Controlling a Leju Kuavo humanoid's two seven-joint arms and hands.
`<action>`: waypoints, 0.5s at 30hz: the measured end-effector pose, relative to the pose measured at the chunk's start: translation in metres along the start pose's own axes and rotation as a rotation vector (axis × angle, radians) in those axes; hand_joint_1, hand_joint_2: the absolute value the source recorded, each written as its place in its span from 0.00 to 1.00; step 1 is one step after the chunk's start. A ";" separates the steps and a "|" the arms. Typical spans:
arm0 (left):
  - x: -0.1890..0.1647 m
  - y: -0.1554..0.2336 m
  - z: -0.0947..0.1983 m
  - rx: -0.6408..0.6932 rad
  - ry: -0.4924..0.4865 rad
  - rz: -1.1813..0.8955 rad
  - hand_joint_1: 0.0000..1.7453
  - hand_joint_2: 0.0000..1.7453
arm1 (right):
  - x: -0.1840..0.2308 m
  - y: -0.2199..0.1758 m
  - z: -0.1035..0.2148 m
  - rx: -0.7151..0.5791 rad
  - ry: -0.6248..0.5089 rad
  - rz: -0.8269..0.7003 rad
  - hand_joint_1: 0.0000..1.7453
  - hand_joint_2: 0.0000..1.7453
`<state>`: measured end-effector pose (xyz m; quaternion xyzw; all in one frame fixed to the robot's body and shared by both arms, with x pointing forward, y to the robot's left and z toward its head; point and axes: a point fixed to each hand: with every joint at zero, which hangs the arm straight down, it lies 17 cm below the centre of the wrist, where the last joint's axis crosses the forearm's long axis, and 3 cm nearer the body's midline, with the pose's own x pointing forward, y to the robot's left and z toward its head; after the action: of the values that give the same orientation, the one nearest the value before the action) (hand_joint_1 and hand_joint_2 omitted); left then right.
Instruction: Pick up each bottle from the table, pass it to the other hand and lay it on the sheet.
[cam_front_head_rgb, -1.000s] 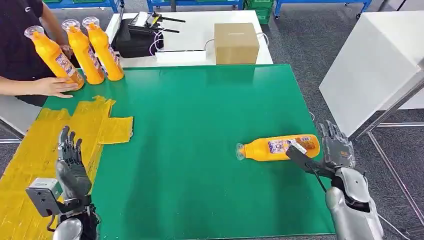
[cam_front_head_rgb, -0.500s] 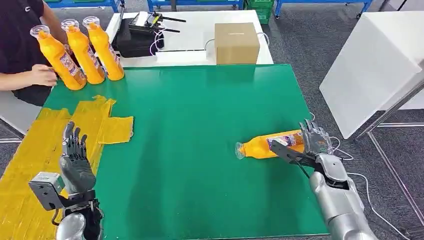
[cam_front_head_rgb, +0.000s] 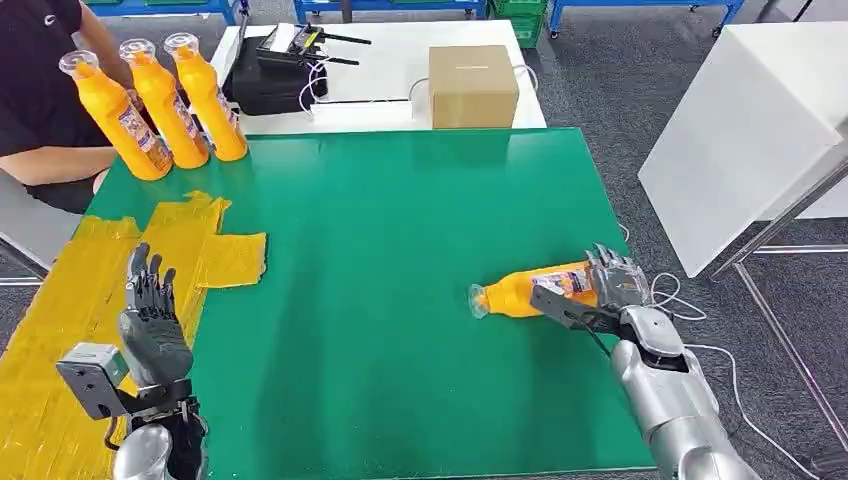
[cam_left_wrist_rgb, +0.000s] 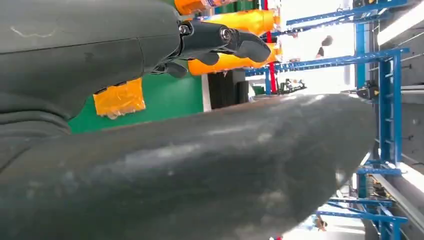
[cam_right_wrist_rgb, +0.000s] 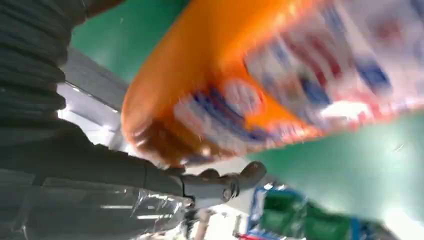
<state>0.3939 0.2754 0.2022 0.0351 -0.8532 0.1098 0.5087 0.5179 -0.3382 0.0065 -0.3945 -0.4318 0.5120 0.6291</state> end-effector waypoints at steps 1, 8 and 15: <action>0.000 0.000 -0.001 -0.001 -0.002 0.006 0.00 0.00 | 0.004 0.003 -0.002 0.027 -0.018 0.002 0.00 1.00; -0.005 -0.002 -0.009 -0.004 -0.014 0.041 0.00 0.00 | 0.003 0.029 0.000 0.257 -0.141 0.003 1.00 1.00; -0.012 -0.002 -0.015 -0.006 -0.010 0.055 0.00 0.00 | -0.027 0.041 0.010 0.370 -0.121 0.028 1.00 1.00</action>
<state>0.4132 0.2761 0.1985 0.0105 -0.8566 0.1211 0.5014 0.4936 -0.3579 -0.0324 -0.2462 -0.3619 0.6143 0.6566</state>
